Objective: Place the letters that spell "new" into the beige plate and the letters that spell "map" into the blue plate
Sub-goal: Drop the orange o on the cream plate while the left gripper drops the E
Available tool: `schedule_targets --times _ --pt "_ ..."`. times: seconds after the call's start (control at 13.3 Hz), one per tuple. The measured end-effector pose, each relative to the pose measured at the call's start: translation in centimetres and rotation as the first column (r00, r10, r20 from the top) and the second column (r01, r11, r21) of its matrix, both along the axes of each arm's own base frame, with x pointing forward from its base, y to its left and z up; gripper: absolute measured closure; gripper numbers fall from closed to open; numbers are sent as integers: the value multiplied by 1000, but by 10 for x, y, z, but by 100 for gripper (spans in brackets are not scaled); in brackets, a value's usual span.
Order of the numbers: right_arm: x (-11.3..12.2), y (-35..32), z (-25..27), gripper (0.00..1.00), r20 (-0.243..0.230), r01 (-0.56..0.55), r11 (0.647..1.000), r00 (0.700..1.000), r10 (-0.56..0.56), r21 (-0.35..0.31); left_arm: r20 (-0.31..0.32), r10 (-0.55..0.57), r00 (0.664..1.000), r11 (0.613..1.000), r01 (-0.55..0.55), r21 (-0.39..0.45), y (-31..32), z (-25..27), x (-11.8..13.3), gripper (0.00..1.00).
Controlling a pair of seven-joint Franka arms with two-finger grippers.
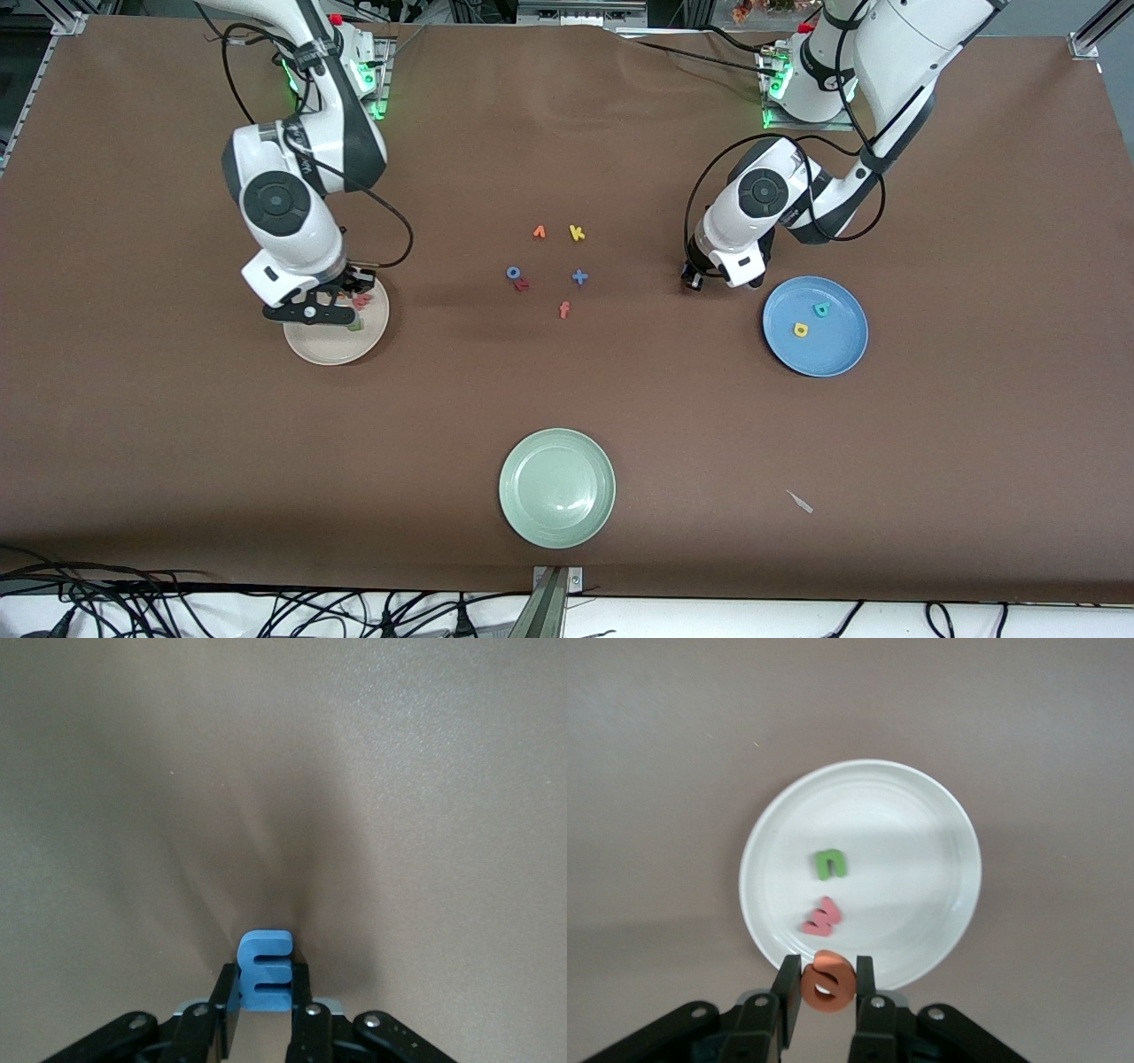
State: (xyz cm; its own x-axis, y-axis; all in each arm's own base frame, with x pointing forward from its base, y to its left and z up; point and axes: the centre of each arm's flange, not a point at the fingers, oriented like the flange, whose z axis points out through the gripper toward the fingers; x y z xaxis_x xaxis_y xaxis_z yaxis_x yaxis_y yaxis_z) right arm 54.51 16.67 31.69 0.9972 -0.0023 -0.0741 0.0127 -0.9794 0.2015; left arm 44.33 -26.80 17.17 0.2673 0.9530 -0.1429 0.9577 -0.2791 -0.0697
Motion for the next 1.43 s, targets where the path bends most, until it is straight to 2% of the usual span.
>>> schedule_targets --times 0.3,0.38,0.68,0.83,0.98,1.2,1.35,1.43 --pt "-9 -42 -18 71 -14 -25 1000 1000 26 6 -24 -9 1000 999 10 36 3 3 3 73" --pt "-8 -51 -18 64 -15 -28 1000 999 28 6 -39 -26 999 997 29 70 6 7 6 73" --pt "-4 -53 -8 22 0 -16 999 1000 16 31 -88 -125 988 967 141 211 19 39 29 73" --pt "5 -46 8 21 16 -19 999 1000 18 40 -135 -165 977 948 195 250 36 64 54 73" --pt "18 -33 36 21 19 -15 998 1000 14 62 -166 -223 961 935 259 243 62 82 77 73" --pt "42 -25 84 17 30 -23 994 999 20 102 -177 -283 943 928 316 197 113 83 99 73" --pt "55 -34 121 4 37 -63 989 998 58 136 -174 -291 941 934 319 162 134 71 107 73" --pt "59 -42 142 3 43 -80 985 996 75 154 -179 -290 940 938 316 144 136 60 107 73"
